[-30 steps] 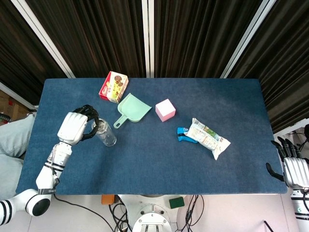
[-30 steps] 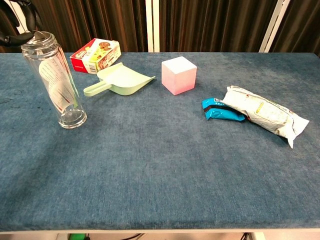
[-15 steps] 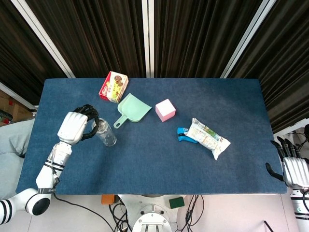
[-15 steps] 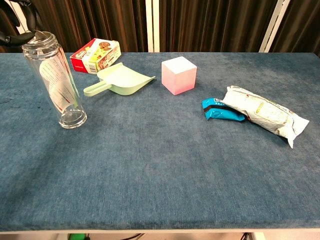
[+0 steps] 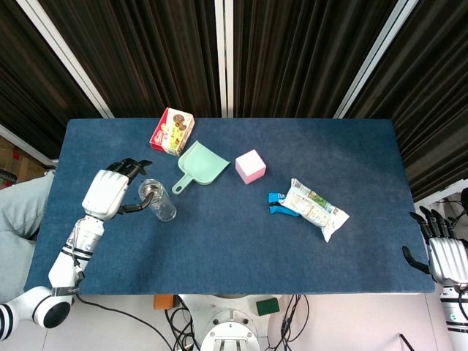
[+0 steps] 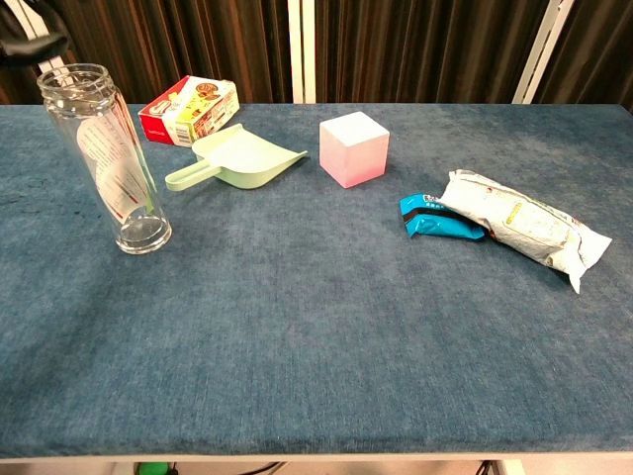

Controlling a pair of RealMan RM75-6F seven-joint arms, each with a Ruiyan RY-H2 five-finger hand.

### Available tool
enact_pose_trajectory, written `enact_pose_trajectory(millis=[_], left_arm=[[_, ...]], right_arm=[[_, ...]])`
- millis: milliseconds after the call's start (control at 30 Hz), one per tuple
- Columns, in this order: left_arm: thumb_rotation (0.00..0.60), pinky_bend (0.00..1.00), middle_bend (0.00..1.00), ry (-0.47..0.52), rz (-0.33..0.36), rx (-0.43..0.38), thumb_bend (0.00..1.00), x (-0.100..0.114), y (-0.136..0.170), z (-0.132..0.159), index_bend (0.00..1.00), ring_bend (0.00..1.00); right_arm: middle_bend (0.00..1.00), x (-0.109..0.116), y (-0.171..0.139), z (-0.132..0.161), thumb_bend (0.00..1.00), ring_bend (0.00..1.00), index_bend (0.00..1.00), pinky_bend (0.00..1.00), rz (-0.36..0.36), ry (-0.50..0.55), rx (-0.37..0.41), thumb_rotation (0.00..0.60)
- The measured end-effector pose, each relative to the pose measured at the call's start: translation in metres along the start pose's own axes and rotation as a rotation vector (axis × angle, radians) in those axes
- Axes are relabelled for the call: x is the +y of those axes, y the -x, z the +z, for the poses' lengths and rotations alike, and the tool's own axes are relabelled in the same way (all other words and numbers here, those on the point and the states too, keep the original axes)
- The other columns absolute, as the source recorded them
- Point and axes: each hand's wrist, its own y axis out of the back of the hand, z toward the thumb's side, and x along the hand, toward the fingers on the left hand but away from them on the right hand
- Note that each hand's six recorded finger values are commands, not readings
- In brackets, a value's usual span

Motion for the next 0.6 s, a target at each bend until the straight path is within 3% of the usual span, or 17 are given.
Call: enact_pose_trajectory(millis=[133, 233, 333, 600], left_arm=[[0.167, 0.33, 0.31, 0.017, 0.020, -0.001, 0.08, 0.005, 0.004, -0.002, 0.17, 0.22], [0.092, 0.32, 0.27, 0.032, 0.028, -0.011, 0.02, 0.006, 0.007, -0.001, 0.28, 0.19], [0.061, 0.27, 0.22, 0.033, 0.031, -0.030, 0.00, 0.005, 0.011, -0.001, 0.37, 0.14], [0.022, 0.22, 0.16, -0.002, 0.003, -0.062, 0.00, -0.005, 0.022, -0.004, 0.43, 0.09]], right_arm=[[0.04, -0.001, 0.000, 0.001, 0.33, 0.00, 0.16, 0.11, 0.001, 0.000, 0.001, 0.600], [0.04, -0.001, 0.000, 0.001, 0.33, 0.00, 0.15, 0.11, 0.001, -0.001, 0.002, 0.600], [0.04, -0.001, 0.000, 0.001, 0.33, 0.00, 0.15, 0.11, 0.001, 0.000, 0.003, 0.600], [0.04, -0.002, 0.000, 0.001, 0.33, 0.00, 0.15, 0.11, 0.004, -0.002, 0.001, 0.600]])
